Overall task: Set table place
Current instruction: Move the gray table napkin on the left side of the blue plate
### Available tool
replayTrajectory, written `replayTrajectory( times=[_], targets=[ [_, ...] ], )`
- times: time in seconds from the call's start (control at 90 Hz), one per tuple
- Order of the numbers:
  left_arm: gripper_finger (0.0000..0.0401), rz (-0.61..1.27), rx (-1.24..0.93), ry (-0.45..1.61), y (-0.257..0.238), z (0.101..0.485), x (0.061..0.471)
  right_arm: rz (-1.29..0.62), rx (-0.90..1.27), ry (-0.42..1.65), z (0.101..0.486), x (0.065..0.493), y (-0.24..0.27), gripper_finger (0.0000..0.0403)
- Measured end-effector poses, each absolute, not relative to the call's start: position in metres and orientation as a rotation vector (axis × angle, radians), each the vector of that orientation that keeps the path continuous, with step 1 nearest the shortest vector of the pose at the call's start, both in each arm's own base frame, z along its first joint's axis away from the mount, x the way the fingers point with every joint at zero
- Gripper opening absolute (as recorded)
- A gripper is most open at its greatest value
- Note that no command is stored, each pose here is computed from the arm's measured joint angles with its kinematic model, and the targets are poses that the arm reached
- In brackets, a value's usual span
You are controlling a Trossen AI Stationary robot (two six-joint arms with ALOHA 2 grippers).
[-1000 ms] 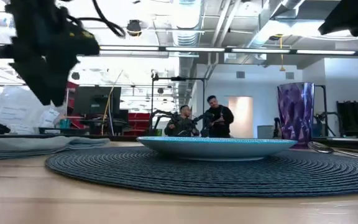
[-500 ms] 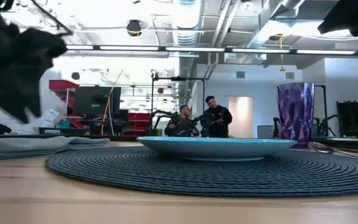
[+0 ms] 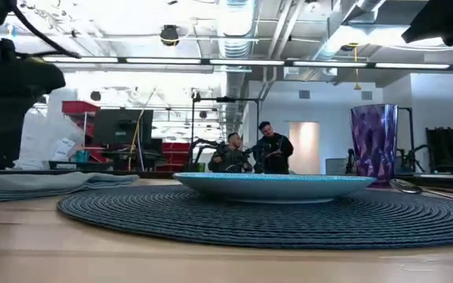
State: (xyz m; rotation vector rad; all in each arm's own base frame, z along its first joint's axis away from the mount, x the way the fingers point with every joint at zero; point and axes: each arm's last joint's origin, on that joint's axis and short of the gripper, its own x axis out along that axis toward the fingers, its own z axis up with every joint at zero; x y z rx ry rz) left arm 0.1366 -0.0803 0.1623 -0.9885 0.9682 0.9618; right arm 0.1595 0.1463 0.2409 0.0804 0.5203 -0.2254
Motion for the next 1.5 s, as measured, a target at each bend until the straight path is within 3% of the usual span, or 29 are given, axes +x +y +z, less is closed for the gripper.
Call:
replayTrajectory(
  times=[0.422, 0.589, 0.7, 1.244, 1.5],
  targets=[
    [0.0093, 0.946, -1.04, 0.969, -0.08, 0.141, 0.129, -0.227, 0.086, 0.52, 0.241, 0.159, 0.146, 0.0101],
    [0.0018, 0.919, -1.035, 0.918, -0.081, 0.141, 0.132, -0.229, 0.095, 0.519, 0.241, 0.159, 0.146, 0.0101],
    [0.0003, 0.879, -1.035, 0.887, -0.084, 0.144, 0.135, -0.23, 0.096, 0.518, 0.241, 0.159, 0.146, 0.0101],
    [0.0, 0.83, -0.921, 0.721, -0.091, 0.224, 0.168, -0.231, 0.09, 0.517, 0.241, 0.159, 0.146, 0.0101],
    [0.0, 0.771, -0.876, 0.78, -0.081, 0.212, 0.216, -0.241, 0.089, 0.515, 0.241, 0.161, 0.145, 0.0101]
  ],
)
